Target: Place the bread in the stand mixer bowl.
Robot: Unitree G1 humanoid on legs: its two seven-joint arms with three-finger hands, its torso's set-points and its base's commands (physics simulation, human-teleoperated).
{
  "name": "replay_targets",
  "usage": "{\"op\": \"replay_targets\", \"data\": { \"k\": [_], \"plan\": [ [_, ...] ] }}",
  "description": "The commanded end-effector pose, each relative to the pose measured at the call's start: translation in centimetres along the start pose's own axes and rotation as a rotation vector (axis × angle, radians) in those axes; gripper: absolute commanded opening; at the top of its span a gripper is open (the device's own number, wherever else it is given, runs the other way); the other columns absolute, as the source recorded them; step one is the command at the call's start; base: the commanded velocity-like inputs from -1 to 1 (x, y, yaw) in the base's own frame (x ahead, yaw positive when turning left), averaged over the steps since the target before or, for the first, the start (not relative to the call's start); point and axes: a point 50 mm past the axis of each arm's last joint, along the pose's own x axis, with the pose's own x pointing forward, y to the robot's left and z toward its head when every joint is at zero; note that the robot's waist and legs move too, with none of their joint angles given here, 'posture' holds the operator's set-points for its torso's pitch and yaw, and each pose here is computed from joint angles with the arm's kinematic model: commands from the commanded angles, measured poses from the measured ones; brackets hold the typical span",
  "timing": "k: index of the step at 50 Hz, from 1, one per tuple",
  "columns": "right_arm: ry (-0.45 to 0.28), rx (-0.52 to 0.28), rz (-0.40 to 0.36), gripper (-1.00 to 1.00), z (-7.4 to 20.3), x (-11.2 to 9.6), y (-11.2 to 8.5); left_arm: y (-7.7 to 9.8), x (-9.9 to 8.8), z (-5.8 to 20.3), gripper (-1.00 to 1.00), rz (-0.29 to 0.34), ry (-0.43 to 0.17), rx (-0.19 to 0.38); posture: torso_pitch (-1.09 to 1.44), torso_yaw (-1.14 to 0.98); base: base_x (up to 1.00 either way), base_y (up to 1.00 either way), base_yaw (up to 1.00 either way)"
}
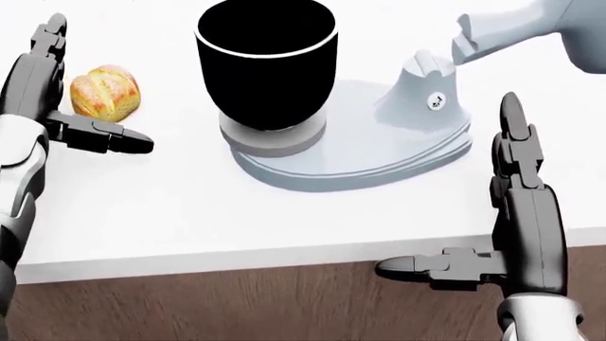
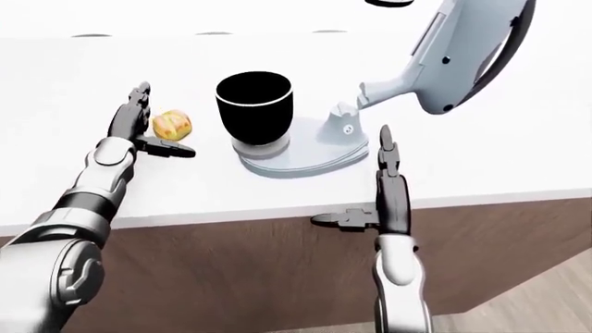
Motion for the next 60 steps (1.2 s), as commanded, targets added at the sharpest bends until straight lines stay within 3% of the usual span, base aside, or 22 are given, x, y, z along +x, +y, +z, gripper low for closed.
{"op": "replay_targets", "data": {
  "k": [1, 12, 27, 41, 43, 45, 47, 50, 51, 54, 56, 60],
  "plan": [
    [-0.068, 0.001, -0.008, 0.98, 1.2, 0.2, -0.1, 1.1, 0.4, 2.9, 1.00, 0.038, -0.104, 0.004, 0.00, 0.00, 0.00, 0.00, 0.00],
    [-0.063, 0.003, -0.005, 0.98, 0.8, 0.2, -0.1, 0.9, 0.6, 3.7, 1.00, 0.034, -0.104, 0.005, 0.00, 0.00, 0.00, 0.00, 0.00],
    [-0.067, 0.004, -0.005, 0.98, 0.7, 0.0, -0.1, 0.0, 0.7, 2.9, 1.00, -0.008, -0.036, -0.011, 0.00, 0.00, 0.00, 0.00, 0.00],
    [-0.066, 0.009, -0.004, 0.98, 0.9, -0.3, 0.0, 0.1, 0.6, 2.0, 1.00, 0.041, 0.001, 0.005, 0.00, 0.00, 0.00, 0.00, 0.00],
    [-0.065, 0.008, -0.003, 0.98, 0.9, -0.3, 0.0, 0.2, 0.6, 2.0, 0.93, 0.066, 0.007, 0.005, 0.00, 0.00, 0.00, 0.00, 0.00],
    [-0.064, 0.009, -0.002, 0.98, 0.8, -0.3, 0.0, 0.3, 0.6, 2.0, 0.70, 0.087, 0.010, -0.005, 0.00, 0.00, 0.00, 0.00, 0.00],
    [-0.064, 0.009, -0.001, 0.98, 0.8, -0.3, 0.0, 0.4, 0.6, 2.0, 0.68, 0.096, 0.011, -0.009, 0.00, 0.00, 0.00, 0.00, 0.00],
    [-0.066, 0.010, -0.001, 0.98, 0.6, -0.4, 0.0, 0.5, 0.6, 2.2, 0.31, 0.129, 0.005, -0.009, 0.00, 0.00, 0.00, 0.00, 0.00],
    [-0.066, 0.010, -0.002, 0.98, 0.6, -0.4, 0.0, 0.4, 0.6, 2.2, 0.29, 0.127, 0.005, -0.010, 0.00, 0.00, 0.00, 0.00, 0.00],
    [-0.065, 0.010, -0.001, 0.98, 0.5, -0.5, 0.0, 0.3, 0.6, 2.0, -0.01, 0.128, 0.012, -0.008, 0.00, 0.00, 0.00, 0.00, 0.00],
    [-0.065, 0.010, -0.001, 0.98, 0.4, -0.5, 0.0, 0.1, 0.6, 1.8, -0.12, 0.121, 0.016, -0.005, 0.00, 0.00, 0.00, 0.00, 0.00],
    [-0.064, 0.012, -0.003, 0.98, 0.2, -0.6, 0.0, -0.2, 0.5, 1.6, -0.15, 0.110, 0.021, -0.006, 0.00, 0.00, 0.00, 0.00, 0.00]
  ]
}}
